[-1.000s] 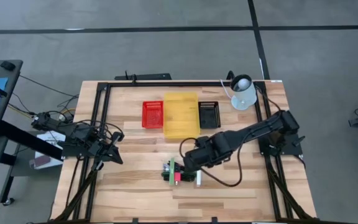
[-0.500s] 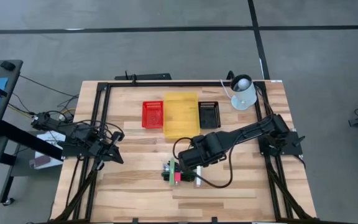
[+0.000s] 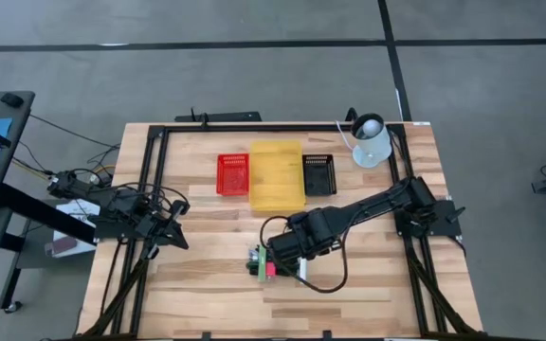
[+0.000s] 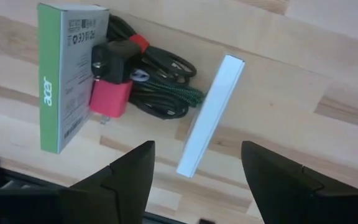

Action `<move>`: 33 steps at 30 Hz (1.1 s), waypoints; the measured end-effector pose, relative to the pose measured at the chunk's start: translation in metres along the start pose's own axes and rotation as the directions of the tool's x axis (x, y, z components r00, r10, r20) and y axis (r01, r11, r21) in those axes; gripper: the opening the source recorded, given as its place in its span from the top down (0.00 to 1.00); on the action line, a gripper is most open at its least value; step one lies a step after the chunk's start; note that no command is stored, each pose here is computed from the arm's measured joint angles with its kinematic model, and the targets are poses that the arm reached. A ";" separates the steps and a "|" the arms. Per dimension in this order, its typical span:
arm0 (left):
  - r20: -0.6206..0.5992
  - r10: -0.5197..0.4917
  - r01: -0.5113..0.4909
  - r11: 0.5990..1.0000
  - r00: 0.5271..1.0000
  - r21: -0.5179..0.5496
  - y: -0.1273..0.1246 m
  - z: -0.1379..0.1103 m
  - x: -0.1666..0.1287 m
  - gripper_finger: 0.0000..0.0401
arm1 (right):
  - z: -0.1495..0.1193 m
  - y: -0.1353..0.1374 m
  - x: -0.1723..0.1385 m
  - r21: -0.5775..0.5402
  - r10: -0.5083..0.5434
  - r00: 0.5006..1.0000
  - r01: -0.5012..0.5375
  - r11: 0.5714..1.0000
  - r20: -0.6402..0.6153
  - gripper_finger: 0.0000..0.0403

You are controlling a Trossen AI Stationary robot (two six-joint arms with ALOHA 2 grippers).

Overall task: Pick and place items into bin
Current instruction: Put the white box into the black bin

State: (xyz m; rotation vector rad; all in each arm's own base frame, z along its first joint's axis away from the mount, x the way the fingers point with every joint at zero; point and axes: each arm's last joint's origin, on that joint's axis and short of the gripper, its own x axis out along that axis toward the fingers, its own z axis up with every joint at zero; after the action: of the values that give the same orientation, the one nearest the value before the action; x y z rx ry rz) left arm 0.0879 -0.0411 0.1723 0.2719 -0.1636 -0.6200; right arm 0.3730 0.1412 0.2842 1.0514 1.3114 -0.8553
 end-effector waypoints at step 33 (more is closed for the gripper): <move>0.000 0.000 0.000 1.000 1.000 0.000 0.000 0.000 0.000 1.00 | -0.005 0.011 0.033 -0.005 -0.066 0.998 0.066 0.998 -0.004 0.42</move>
State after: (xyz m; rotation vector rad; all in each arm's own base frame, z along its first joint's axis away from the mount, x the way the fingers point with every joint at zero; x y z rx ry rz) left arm 0.0879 -0.0411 0.1723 0.2719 -0.1635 -0.6199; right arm 0.3848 0.1521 0.2531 1.0110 1.3578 -0.8991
